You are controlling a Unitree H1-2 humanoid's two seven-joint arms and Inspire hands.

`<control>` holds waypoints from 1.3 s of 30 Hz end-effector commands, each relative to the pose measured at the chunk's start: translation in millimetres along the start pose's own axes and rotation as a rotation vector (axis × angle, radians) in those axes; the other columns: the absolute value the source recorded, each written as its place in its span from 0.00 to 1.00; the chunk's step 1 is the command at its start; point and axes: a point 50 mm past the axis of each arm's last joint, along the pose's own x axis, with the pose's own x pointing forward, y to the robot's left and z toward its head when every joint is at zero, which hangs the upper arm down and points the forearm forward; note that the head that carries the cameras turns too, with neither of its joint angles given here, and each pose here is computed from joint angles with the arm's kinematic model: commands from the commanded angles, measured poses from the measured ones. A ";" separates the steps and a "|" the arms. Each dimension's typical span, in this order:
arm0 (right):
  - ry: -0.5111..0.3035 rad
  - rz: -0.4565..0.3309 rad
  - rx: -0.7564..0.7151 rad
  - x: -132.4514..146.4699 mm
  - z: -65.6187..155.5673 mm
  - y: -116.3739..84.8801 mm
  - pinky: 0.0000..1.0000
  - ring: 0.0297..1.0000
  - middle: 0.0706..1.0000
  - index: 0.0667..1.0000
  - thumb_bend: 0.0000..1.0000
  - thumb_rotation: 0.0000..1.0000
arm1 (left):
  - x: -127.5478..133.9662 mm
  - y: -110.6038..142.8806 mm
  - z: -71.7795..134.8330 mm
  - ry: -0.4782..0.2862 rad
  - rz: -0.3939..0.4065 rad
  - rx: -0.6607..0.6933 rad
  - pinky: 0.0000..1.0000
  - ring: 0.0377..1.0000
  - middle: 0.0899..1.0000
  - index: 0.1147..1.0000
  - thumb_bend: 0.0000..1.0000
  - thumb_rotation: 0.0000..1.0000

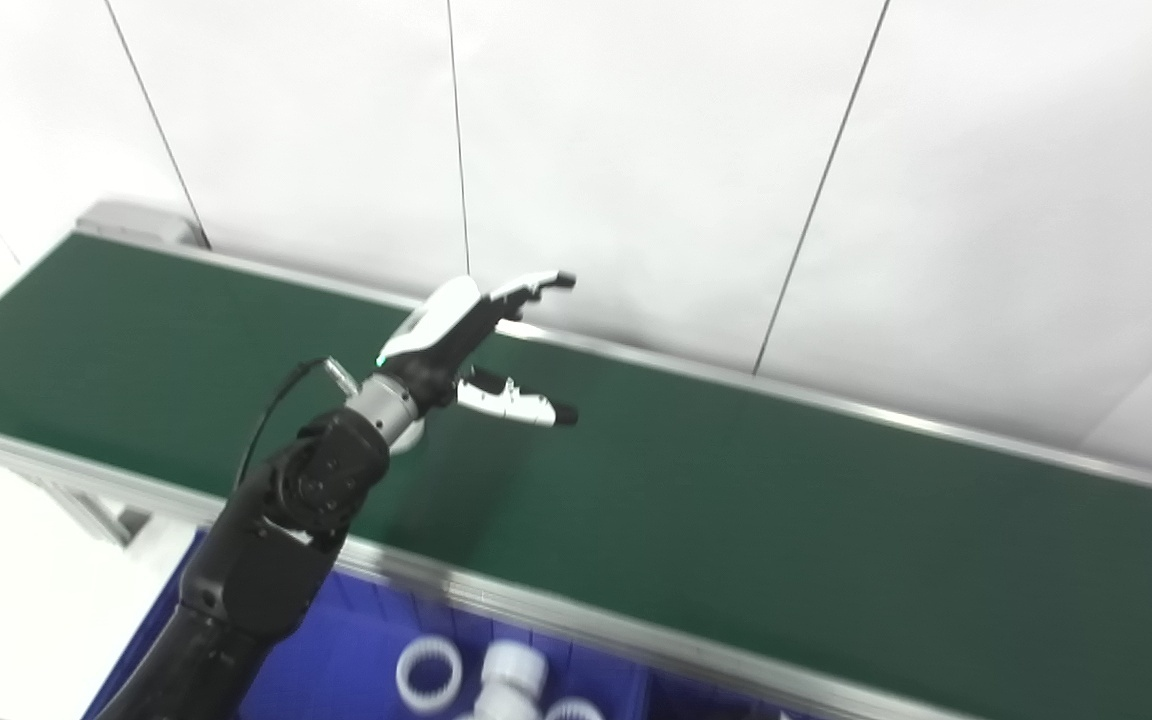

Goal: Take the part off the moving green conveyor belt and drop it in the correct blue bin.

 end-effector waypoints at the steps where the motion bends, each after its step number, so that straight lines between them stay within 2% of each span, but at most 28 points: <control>1: -0.076 -0.020 0.032 2.3 9.1 -1.7 0.66 0.77 0.80 0.83 0.89 0.51 | 14.0 20.9 4.3 -0.025 0.053 0.073 0.82 0.90 0.92 0.87 0.76 0.44; 5: -0.080 -0.019 0.030 2.5 9.2 -1.7 0.68 0.78 0.80 0.84 0.89 0.51 | 21.8 21.5 -7.5 0.030 0.032 0.137 0.86 0.92 0.93 0.87 0.77 0.44; 6: -0.081 -0.020 0.028 2.5 9.2 -1.6 0.64 0.76 0.80 0.84 0.89 0.52 | 23.3 21.8 -10.4 0.041 0.027 0.152 0.90 0.93 0.93 0.88 0.78 0.44; 10: -0.084 -0.023 0.034 2.7 9.6 -1.4 0.68 0.77 0.79 0.84 0.89 0.50 | 27.4 22.7 -22.1 0.077 0.013 0.212 0.92 0.94 0.93 0.87 0.81 0.42; 14: -0.088 -0.026 0.028 3.0 9.3 -1.1 0.65 0.76 0.79 0.84 0.88 0.50 | 27.4 20.9 -34.7 0.110 -0.002 0.249 0.94 0.94 0.93 0.87 0.84 0.39; 20: -0.094 -0.033 0.024 2.6 9.5 -1.2 0.68 0.76 0.78 0.84 0.88 0.51 | 23.0 14.1 -51.1 0.159 -0.049 0.299 0.99 0.97 0.96 0.86 0.86 0.37; 28: -0.096 -0.038 0.023 1.2 10.0 -1.5 0.69 0.78 0.78 0.84 0.89 0.52 | 15.5 3.1 -63.0 0.204 -0.132 0.309 1.00 0.99 0.97 0.86 0.89 0.38; 32: -0.096 -0.040 0.029 0.8 10.7 -1.4 0.69 0.78 0.79 0.84 0.88 0.52 | 8.2 -6.7 -60.0 0.210 -0.192 0.282 1.00 0.98 0.96 0.86 0.89 0.37; 34: -0.099 -0.043 0.024 0.7 11.0 -1.5 0.69 0.77 0.78 0.83 0.88 0.52 | 4.7 -12.2 -56.3 0.215 -0.222 0.251 0.96 0.95 0.95 0.85 0.89 0.35; 35: -0.101 -0.044 0.021 0.6 11.3 -1.5 0.69 0.77 0.78 0.83 0.88 0.52 | 3.1 -15.0 -55.0 0.216 -0.236 0.229 0.87 0.93 0.93 0.84 0.89 0.32; 36: -0.101 -0.043 0.021 0.4 11.5 -1.7 0.69 0.77 0.78 0.83 0.88 0.52 | 1.5 -18.0 -54.1 0.216 -0.248 0.206 0.86 0.92 0.93 0.84 0.89 0.32; 39: -0.103 -0.041 0.020 0.1 12.1 -2.4 0.69 0.79 0.79 0.84 0.87 0.52 | -1.8 -25.3 -50.2 0.232 -0.267 0.159 0.69 0.82 0.86 0.80 0.82 0.23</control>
